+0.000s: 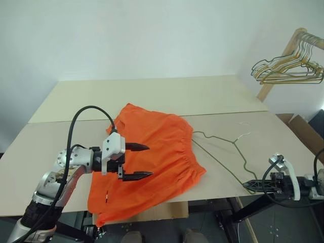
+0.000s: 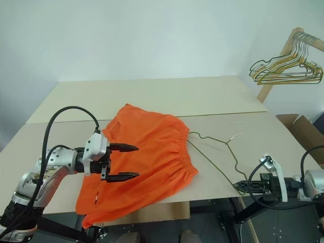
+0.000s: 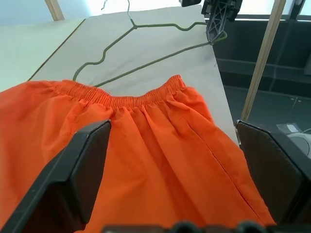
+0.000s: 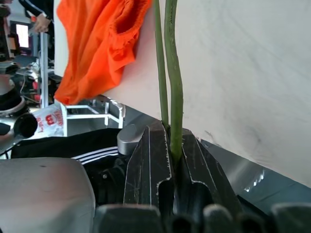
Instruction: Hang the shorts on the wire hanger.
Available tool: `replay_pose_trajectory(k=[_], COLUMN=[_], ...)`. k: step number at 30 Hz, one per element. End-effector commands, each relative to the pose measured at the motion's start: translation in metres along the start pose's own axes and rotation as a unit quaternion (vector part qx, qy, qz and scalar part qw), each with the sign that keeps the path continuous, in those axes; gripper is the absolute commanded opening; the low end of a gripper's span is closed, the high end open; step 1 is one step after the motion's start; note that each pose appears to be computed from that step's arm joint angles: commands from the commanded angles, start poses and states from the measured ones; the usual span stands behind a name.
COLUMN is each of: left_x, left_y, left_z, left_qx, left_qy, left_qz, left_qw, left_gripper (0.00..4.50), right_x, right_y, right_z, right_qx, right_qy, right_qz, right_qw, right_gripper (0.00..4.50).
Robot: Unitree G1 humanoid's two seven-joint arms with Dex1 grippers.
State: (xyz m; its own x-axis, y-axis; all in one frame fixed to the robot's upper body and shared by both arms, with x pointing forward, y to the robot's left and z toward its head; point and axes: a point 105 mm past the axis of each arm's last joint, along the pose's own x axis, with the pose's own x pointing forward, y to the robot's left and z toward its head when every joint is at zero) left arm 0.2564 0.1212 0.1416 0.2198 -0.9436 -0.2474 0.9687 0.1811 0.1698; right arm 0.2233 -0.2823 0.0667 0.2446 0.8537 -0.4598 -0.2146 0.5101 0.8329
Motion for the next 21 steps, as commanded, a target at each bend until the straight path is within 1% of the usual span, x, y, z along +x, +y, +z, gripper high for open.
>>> replay_pose_trajectory(k=[1,8,11,13,16,21], left_x=[-0.001,0.001,0.003,0.006,0.012,0.013], left_y=[0.0,0.0,0.001,0.002,0.007,0.011], left_z=[0.009,0.005,0.005,0.008,0.011,0.01], left_qx=[0.023,0.025,0.025,0.023,0.031,0.037], left_qy=[-0.007,0.003,0.003,-0.008,-0.012,-0.005], left_qz=[0.001,-0.002,-0.002,-0.004,-0.007,-0.005], left_qw=[1.0,1.0,1.0,1.0,0.999,0.999], left_gripper=[4.45,4.45,4.45,4.45,4.45,4.45], right_x=[-0.001,-0.002,0.002,0.008,0.015,0.02], right_y=[0.013,0.014,0.009,0.001,-0.001,0.005], right_z=[0.004,-0.014,-0.017,-0.013,0.003,0.021], right_qx=[-0.011,0.003,-0.005,-0.012,-0.025,-0.044], right_qy=[-0.006,0.03,0.046,0.054,0.047,0.031], right_qz=[0.033,0.049,0.043,0.031,0.031,0.051], right_qw=[0.999,0.998,0.998,0.998,0.998,0.997], right_gripper=[0.0,0.0,0.0,0.0,0.0,0.0])
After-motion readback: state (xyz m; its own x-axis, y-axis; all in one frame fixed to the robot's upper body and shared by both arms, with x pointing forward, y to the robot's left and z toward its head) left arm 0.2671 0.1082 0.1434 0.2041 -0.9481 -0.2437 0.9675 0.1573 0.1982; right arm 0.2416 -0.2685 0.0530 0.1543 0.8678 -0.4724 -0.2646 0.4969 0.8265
